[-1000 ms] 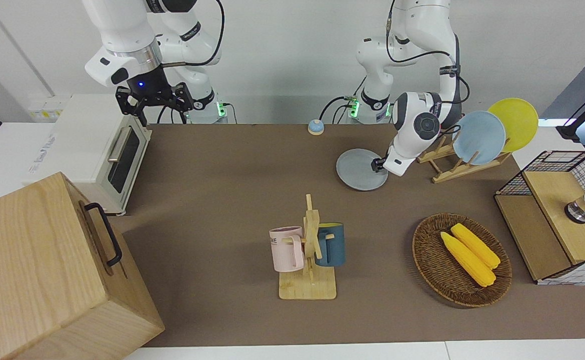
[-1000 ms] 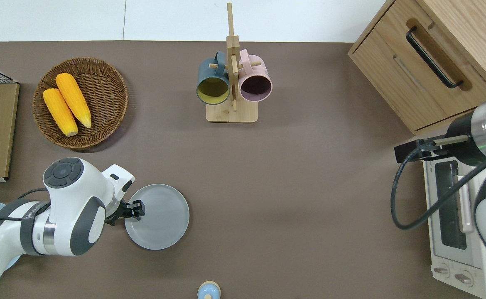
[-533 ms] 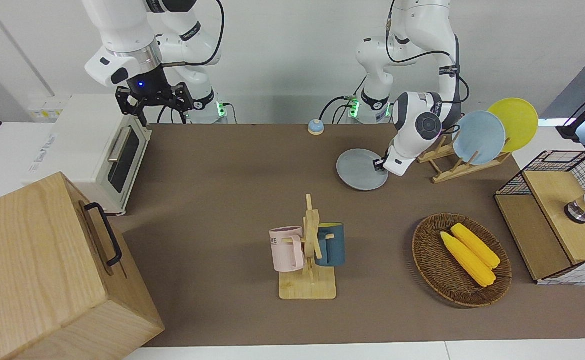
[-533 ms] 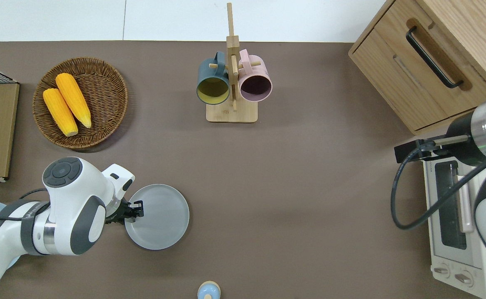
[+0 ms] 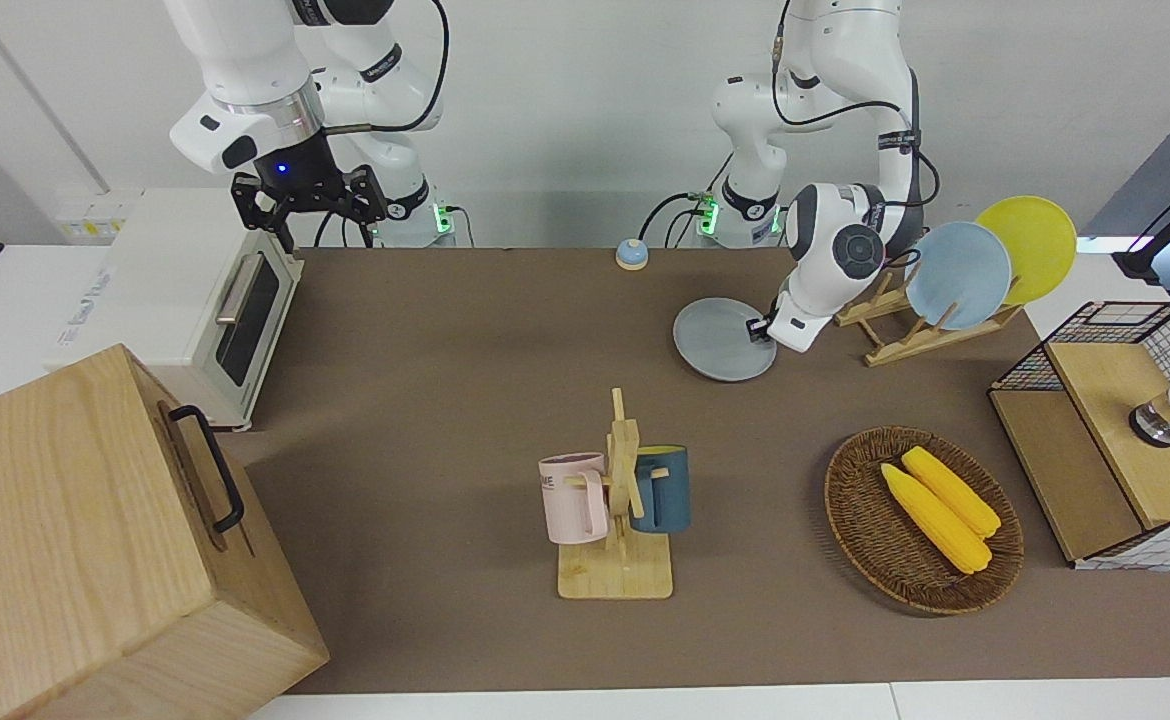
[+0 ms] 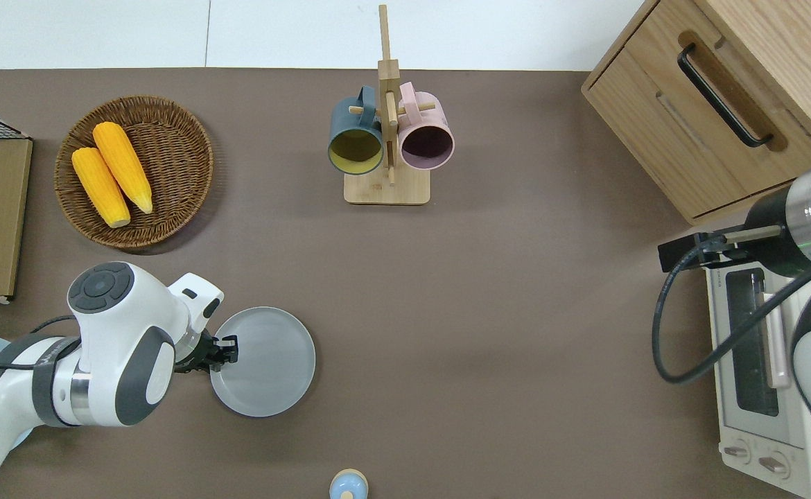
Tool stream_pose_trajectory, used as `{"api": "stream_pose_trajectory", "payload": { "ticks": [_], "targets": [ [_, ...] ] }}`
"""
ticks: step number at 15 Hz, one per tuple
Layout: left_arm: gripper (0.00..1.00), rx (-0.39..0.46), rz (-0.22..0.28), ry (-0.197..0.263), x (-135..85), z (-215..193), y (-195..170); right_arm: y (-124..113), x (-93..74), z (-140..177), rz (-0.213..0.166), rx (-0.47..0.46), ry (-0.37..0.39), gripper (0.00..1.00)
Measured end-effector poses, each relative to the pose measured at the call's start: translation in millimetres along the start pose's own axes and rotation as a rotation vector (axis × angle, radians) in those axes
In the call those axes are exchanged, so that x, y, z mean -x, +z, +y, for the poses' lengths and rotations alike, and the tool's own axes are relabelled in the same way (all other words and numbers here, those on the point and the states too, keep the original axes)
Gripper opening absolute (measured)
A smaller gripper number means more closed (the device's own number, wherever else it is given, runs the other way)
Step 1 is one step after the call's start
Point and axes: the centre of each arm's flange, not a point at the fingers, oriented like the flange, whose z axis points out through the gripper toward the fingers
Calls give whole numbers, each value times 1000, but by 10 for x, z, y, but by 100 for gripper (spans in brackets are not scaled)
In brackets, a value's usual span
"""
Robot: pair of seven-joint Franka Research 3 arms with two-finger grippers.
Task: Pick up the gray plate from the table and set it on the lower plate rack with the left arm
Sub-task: 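Close the left gripper on the gray plate's rim, then lift the gray plate with the left gripper and tilt it upright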
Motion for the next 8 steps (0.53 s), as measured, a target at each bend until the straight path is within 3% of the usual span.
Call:
{"api": "stream_pose_trajectory", "payload": {
  "ticks": [8],
  "targets": [
    [8, 5, -2, -16, -21, -69, -109, 0, 0, 0, 0, 0, 0, 99]
  ]
}}
